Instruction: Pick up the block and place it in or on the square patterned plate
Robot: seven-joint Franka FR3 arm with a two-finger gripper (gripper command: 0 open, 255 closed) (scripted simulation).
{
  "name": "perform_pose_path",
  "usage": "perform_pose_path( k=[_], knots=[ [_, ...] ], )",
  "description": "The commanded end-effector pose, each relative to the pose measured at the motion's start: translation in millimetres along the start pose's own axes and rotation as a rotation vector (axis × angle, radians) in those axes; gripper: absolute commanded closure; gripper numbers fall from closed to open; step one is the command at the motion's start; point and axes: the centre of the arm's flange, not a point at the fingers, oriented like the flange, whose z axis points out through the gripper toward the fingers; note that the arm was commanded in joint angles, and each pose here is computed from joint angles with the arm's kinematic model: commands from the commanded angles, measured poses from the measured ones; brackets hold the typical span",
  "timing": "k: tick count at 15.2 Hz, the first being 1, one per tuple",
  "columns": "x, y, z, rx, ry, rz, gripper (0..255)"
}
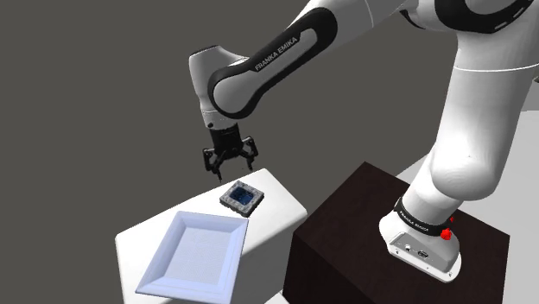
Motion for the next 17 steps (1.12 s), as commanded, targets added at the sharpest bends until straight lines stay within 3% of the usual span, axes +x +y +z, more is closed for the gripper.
perform_pose_path(
  k=[1, 5, 13, 14, 17],
  knots=[
    [4.1, 0.8, 20.5, -0.011, -0.025, -0.465, 0],
    [3.6, 1.2, 44.7, -0.011, -0.025, -0.465, 0],
    [3.6, 1.2, 44.7, -0.011, -0.025, -0.465, 0],
    [1.7, 0.7, 43.6, -0.011, -0.025, -0.465, 255],
    [4.1, 0.5, 42.5, -0.011, -0.025, -0.465, 255]
  ],
)
